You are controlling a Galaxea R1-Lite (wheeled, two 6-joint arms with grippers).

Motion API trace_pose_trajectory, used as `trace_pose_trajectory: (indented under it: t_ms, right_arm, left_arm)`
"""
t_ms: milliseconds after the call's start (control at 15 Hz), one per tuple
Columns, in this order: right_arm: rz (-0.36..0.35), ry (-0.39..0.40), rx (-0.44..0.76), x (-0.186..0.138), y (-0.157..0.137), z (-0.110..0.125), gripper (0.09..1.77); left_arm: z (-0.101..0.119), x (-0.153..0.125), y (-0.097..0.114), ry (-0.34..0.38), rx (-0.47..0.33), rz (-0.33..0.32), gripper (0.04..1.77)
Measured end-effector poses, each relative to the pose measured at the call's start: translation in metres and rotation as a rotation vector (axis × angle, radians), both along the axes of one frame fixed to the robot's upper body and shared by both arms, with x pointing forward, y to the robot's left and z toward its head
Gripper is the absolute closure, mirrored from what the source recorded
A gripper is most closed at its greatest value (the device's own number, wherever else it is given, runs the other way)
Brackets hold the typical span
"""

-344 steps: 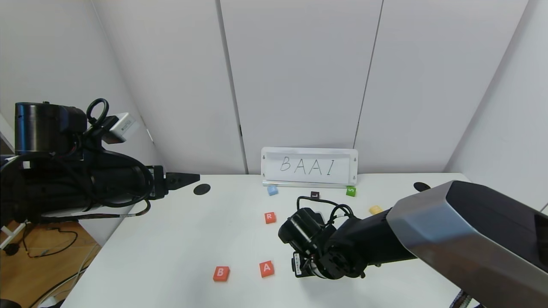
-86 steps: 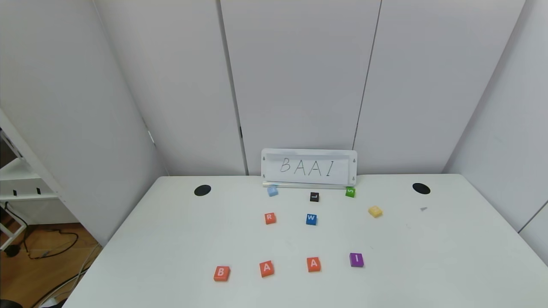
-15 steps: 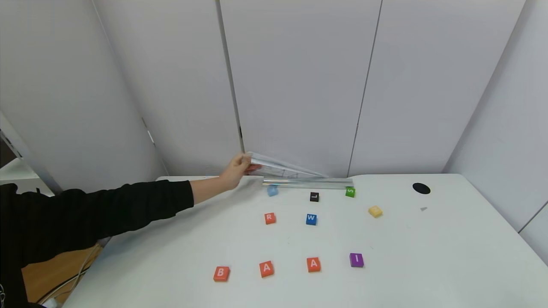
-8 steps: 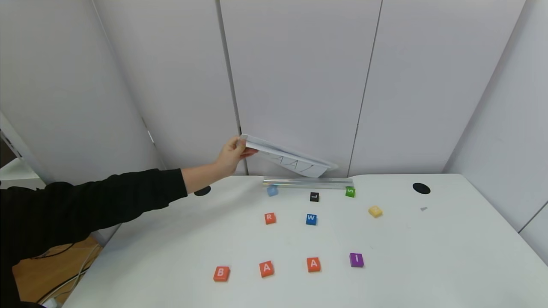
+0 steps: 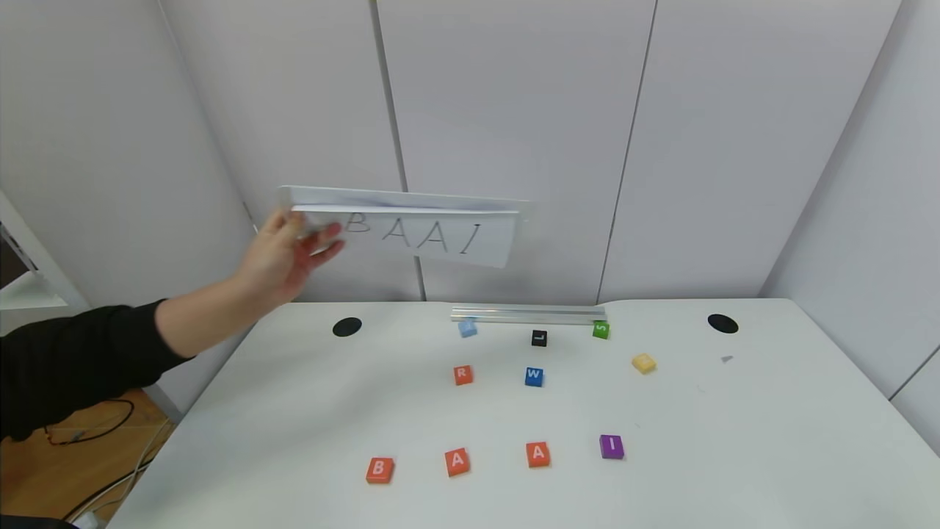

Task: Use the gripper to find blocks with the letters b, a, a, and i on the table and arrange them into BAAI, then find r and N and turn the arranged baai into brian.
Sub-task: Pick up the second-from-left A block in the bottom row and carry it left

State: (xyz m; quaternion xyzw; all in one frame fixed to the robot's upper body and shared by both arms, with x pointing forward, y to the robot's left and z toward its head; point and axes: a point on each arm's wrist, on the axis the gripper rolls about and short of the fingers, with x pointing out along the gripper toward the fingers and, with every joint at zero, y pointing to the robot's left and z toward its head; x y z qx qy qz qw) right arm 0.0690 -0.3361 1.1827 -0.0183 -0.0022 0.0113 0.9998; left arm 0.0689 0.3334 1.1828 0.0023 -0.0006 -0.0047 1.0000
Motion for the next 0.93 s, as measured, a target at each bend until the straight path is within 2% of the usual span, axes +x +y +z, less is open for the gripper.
trace_pose_trajectory:
  t_ms: [933]
  right_arm:
    - [0.0, 0.0, 0.0, 0.0, 0.0, 0.0, 0.15]
  left_arm:
    - [0.0, 0.0, 0.0, 0.0, 0.0, 0.0, 0.09]
